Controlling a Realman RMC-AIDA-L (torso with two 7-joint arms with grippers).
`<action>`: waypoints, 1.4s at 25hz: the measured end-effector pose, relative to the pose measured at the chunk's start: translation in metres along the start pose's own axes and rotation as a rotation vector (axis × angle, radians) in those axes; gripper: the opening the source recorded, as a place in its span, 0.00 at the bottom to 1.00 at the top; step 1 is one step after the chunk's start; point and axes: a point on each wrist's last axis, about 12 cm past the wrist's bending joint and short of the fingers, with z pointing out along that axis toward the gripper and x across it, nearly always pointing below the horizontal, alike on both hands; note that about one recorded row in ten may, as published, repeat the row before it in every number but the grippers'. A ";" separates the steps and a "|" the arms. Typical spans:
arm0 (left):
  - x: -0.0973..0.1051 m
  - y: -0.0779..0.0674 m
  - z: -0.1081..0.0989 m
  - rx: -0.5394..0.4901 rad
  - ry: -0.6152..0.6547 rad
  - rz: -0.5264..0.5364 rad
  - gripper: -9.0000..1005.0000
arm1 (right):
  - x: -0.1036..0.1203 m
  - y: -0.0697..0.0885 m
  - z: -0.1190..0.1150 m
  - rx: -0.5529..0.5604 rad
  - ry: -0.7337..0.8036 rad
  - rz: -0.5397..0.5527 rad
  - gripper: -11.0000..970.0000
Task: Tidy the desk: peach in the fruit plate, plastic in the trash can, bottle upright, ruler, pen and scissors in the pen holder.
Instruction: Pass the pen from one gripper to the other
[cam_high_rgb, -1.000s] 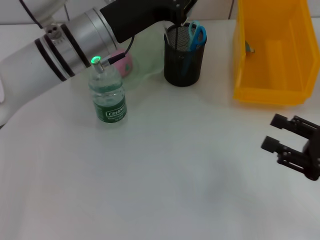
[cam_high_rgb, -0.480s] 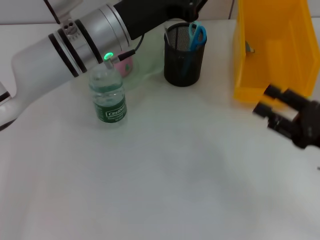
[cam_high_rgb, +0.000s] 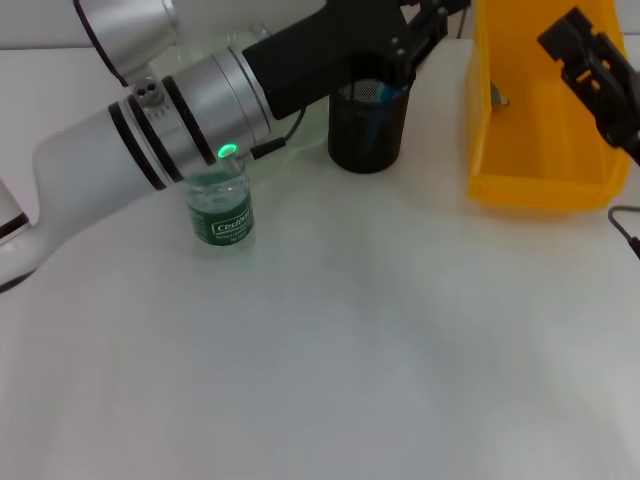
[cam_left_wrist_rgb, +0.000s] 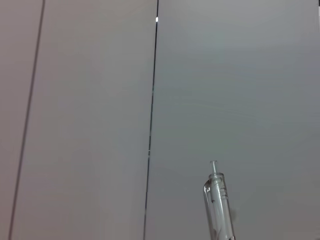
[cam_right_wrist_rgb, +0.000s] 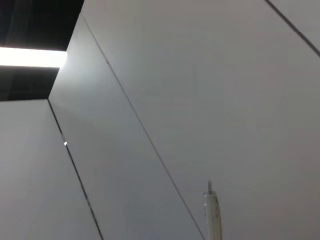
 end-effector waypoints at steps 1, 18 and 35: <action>0.000 0.000 0.000 0.000 0.000 0.000 0.16 | 0.000 0.000 0.000 0.000 0.000 0.000 0.61; 0.010 -0.013 -0.002 0.026 0.018 -0.018 0.17 | -0.004 -0.003 0.039 -0.068 -0.014 -0.007 0.55; 0.012 -0.015 -0.003 0.030 0.025 -0.015 0.17 | 0.000 -0.006 0.051 -0.064 0.027 -0.009 0.26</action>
